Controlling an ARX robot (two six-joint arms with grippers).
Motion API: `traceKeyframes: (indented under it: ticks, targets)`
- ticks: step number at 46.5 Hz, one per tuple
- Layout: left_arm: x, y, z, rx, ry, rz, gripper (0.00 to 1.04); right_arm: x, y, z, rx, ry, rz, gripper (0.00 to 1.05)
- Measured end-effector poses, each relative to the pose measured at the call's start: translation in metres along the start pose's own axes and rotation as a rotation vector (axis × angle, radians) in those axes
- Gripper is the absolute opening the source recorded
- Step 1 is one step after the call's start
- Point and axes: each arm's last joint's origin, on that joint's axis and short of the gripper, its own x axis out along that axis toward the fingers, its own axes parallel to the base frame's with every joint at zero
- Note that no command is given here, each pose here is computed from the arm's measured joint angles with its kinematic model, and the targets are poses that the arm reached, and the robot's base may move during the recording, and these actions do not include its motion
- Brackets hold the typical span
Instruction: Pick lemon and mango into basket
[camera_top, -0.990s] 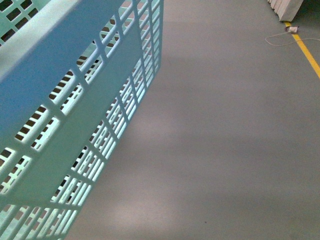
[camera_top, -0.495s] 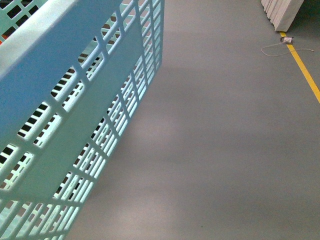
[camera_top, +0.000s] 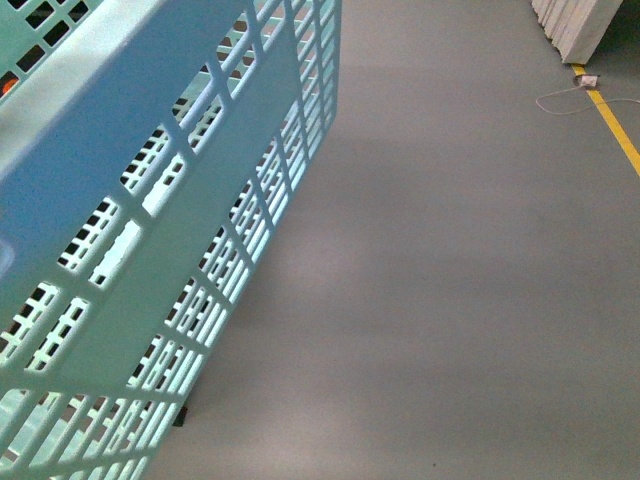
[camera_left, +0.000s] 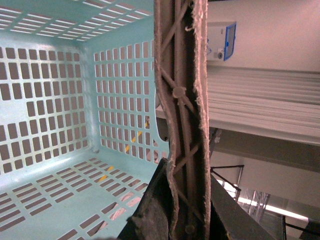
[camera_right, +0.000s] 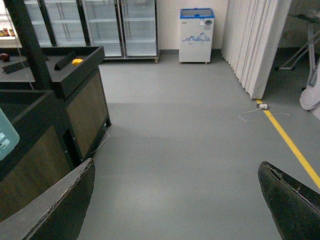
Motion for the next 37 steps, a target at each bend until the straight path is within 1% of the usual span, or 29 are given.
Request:
traceKeyframes:
  ticks: [37]
  targets:
    - [0.0, 0.0005, 0.0002, 0.006, -0.003, 0.001, 0.07, 0.0, 0.0001, 0.0, 0.0, 0.0, 0.003, 0.96]
